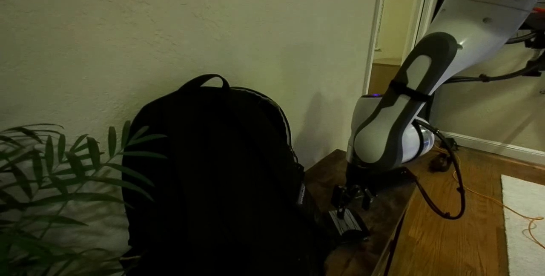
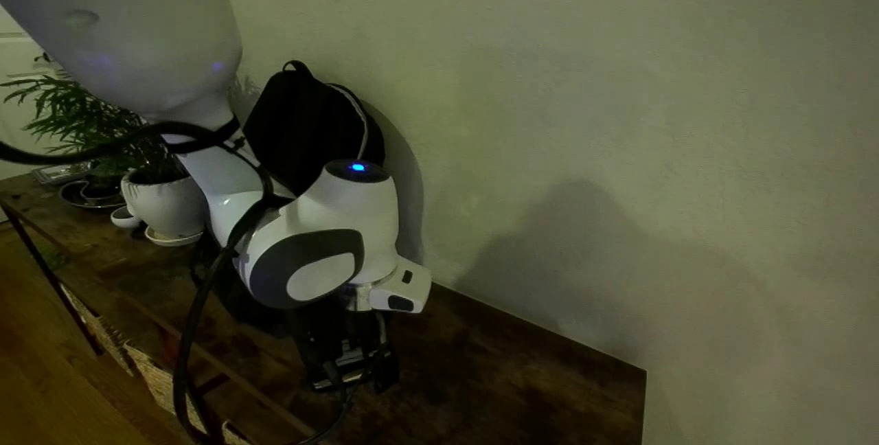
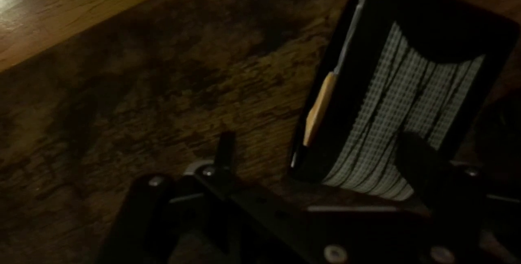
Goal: Put the wallet in the bag
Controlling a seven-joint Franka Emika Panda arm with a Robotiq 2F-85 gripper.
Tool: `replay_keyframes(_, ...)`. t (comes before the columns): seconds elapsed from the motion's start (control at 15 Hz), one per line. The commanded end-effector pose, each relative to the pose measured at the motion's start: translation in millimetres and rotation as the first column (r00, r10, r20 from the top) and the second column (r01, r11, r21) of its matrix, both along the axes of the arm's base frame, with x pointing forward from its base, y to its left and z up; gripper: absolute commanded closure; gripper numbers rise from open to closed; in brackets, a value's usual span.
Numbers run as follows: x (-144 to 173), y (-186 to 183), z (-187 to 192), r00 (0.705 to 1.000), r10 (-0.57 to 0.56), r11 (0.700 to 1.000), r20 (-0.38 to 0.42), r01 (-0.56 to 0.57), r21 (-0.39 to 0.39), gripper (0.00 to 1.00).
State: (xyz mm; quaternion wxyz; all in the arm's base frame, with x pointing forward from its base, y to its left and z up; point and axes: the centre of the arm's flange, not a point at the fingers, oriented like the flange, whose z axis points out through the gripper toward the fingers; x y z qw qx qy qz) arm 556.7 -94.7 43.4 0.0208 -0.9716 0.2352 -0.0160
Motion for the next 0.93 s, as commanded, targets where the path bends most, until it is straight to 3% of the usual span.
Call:
replay_keyframes(0.0,13.0,-3.8,-12.9,0.993,-0.114,0.993,0.009,0.114,-0.010,0.00)
replay_keyframes(0.07,14.6,-4.6,-14.1,0.991,-0.133,0.991,0.010,0.133,-0.009,0.00)
replay_keyframes(0.13,16.4,-5.0,-13.1,0.989,-0.149,0.989,0.014,0.149,-0.006,0.25)
replay_keyframes(0.27,19.3,-5.3,-10.6,0.985,-0.175,0.985,0.013,0.174,0.007,0.33)
replay_keyframes(0.53,20.6,-5.5,-6.3,0.977,-0.212,0.977,0.001,0.212,0.007,0.61)
replay_keyframes(0.67,18.7,-5.6,-2.0,0.979,-0.203,0.979,0.001,0.203,0.001,0.24)
replay_keyframes(0.8,14.7,-6.5,6.4,0.981,-0.194,0.981,0.012,0.194,-0.006,0.26)
replay_keyframes(0.87,12.0,-7.2,12.3,0.982,-0.188,0.982,0.016,0.188,-0.005,0.21)
